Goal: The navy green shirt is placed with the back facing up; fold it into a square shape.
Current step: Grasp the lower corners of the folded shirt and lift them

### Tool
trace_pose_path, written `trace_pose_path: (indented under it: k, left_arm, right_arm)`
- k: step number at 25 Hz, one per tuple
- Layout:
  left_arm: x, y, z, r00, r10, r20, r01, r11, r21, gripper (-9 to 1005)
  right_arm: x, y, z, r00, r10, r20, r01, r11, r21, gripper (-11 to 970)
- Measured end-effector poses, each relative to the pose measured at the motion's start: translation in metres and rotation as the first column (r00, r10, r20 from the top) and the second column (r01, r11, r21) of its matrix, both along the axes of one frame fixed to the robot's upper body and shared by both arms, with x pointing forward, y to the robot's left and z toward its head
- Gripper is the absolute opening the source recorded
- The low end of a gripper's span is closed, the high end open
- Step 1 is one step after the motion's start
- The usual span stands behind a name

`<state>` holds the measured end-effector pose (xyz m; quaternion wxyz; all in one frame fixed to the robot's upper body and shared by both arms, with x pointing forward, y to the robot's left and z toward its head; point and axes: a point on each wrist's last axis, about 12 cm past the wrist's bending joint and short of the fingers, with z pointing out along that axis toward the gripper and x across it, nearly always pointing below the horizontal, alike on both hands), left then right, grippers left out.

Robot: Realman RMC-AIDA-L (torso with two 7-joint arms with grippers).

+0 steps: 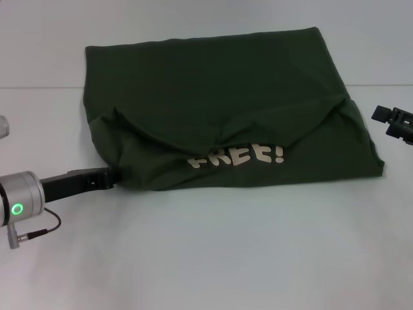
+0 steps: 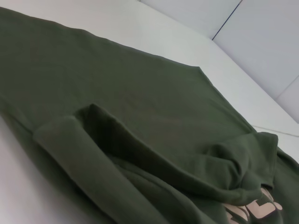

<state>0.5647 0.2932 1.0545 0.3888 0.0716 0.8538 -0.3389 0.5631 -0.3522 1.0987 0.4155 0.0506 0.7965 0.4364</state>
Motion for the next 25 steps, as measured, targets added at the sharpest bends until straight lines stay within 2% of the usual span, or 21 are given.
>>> trace_pose_path:
  k: [3, 7, 11, 14, 20, 25]
  left_arm:
    - [0.002, 0.003, 0.003, 1.0, 0.003, -0.008, -0.003, 1.0, -0.008, 249]
    - [0.009, 0.012, 0.014, 0.999, 0.016, -0.042, -0.018, 0.999, -0.041, 55]
    - [0.02, 0.021, 0.029, 0.995, 0.035, -0.096, -0.044, 0.995, -0.09, 36]
    - [0.027, 0.024, 0.036, 0.988, 0.06, -0.141, -0.077, 0.99, -0.116, 28]
    - [0.037, 0.022, 0.043, 0.977, 0.089, -0.194, -0.119, 0.982, -0.146, 35]
    - [0.038, 0.022, 0.045, 0.972, 0.101, -0.211, -0.137, 0.977, -0.164, 41]
  right_arm:
    - [0.0, -0.004, 0.001, 1.0, 0.009, -0.03, -0.01, 1.0, -0.02, 915]
    - [0.01, -0.016, 0.007, 0.988, 0.028, -0.151, -0.046, 0.991, -0.122, 915]
    - [0.028, -0.025, 0.02, 0.968, 0.013, -0.252, -0.077, 0.966, -0.245, 915]
    - [0.046, -0.024, 0.029, 0.959, -0.016, -0.284, -0.086, 0.935, -0.343, 914]
    - [0.07, 0.003, 0.031, 0.951, -0.01, -0.309, -0.141, 0.875, -0.464, 914]
    - [0.077, 0.022, 0.025, 0.945, 0.012, -0.326, -0.18, 0.851, -0.492, 914]
